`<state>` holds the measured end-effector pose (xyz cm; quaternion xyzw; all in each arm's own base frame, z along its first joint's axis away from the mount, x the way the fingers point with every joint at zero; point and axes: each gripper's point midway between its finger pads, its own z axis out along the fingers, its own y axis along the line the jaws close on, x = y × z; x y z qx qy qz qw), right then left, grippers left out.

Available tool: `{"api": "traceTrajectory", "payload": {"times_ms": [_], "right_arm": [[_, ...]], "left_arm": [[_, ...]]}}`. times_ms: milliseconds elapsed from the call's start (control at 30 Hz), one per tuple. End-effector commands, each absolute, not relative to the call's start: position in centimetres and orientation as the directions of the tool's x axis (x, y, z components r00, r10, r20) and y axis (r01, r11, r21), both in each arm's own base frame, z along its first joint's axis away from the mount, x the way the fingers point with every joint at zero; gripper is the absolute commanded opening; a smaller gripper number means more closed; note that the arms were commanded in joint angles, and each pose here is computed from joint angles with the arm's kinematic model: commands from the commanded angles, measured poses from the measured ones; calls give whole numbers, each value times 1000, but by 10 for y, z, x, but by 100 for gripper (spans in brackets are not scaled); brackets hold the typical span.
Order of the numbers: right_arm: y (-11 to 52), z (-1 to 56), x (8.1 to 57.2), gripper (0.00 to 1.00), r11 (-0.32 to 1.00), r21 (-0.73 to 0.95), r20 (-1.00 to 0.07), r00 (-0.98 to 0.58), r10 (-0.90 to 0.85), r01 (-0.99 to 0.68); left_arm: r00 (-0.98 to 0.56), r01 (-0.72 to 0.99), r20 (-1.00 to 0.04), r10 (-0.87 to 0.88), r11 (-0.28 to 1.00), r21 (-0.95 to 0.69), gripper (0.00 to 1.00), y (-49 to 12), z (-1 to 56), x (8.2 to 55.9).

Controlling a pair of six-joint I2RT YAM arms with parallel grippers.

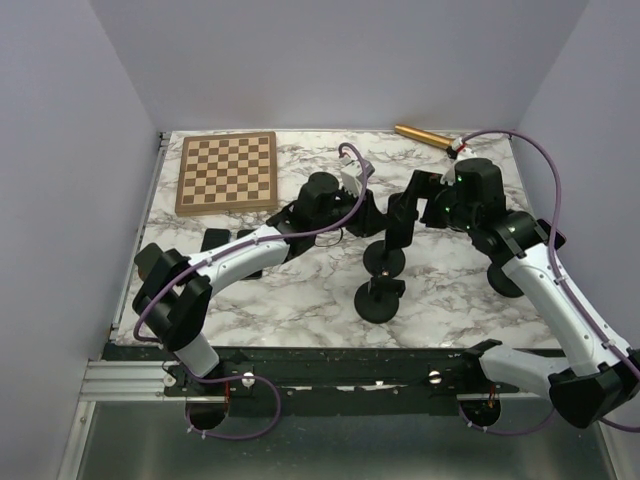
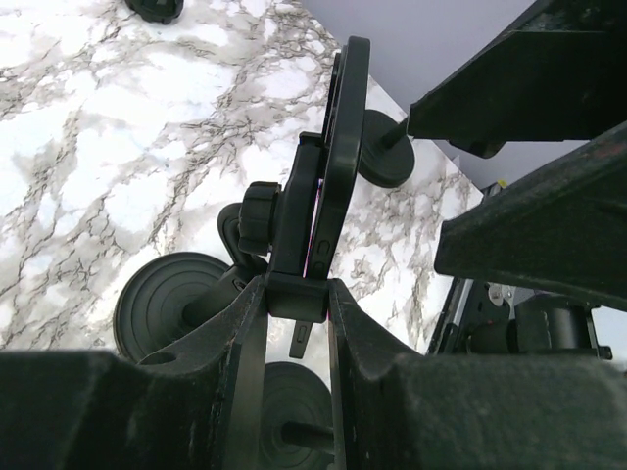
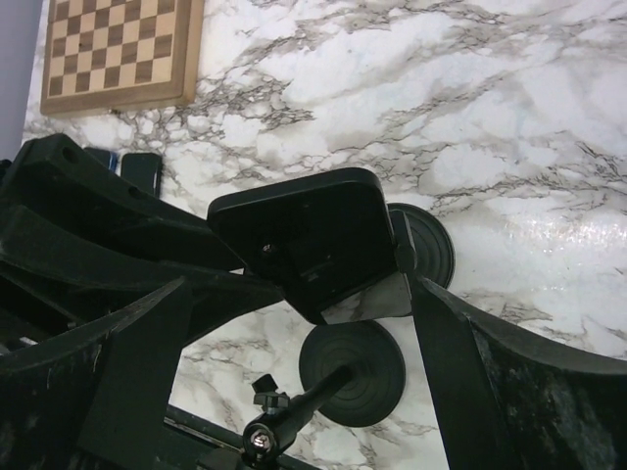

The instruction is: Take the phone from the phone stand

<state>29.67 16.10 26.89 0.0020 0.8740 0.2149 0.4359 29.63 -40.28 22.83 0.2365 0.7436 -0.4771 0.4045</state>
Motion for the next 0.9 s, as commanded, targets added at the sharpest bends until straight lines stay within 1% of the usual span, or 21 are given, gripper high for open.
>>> {"api": "traceTrajectory", "payload": {"times_ms": [0,33,67,133,200,400,567,867], "right_arm": [[152,275,297,100,923,371,-763,-600,242,-99],[151,275,299,100,928,361,-766,-597,237,-94],[152,276,300,100,931,350,-776,-589,227,-103],[152,279,303,100,938,328,-791,-574,211,-108],[152,282,307,100,943,308,-804,-563,189,-123],[159,277,316,100,952,256,-805,-582,114,-168],[161,270,319,100,959,229,-801,-593,86,-170],[167,256,324,100,977,172,-785,-616,58,-126]], "left_arm": [[-585,678,-807,-78,499,-540,0,-399,236,302],[-589,677,-805,-73,501,-540,4,-399,235,301],[-589,680,-805,-67,497,-539,11,-398,235,299],[-585,685,-808,-65,494,-536,27,-396,237,297],[-583,686,-810,-67,493,-535,38,-393,239,295],[-551,708,-831,-74,486,-513,62,-381,250,286],[-540,716,-838,-79,480,-506,70,-370,254,279],[-537,696,-839,-84,518,-497,74,-349,245,274]]}}
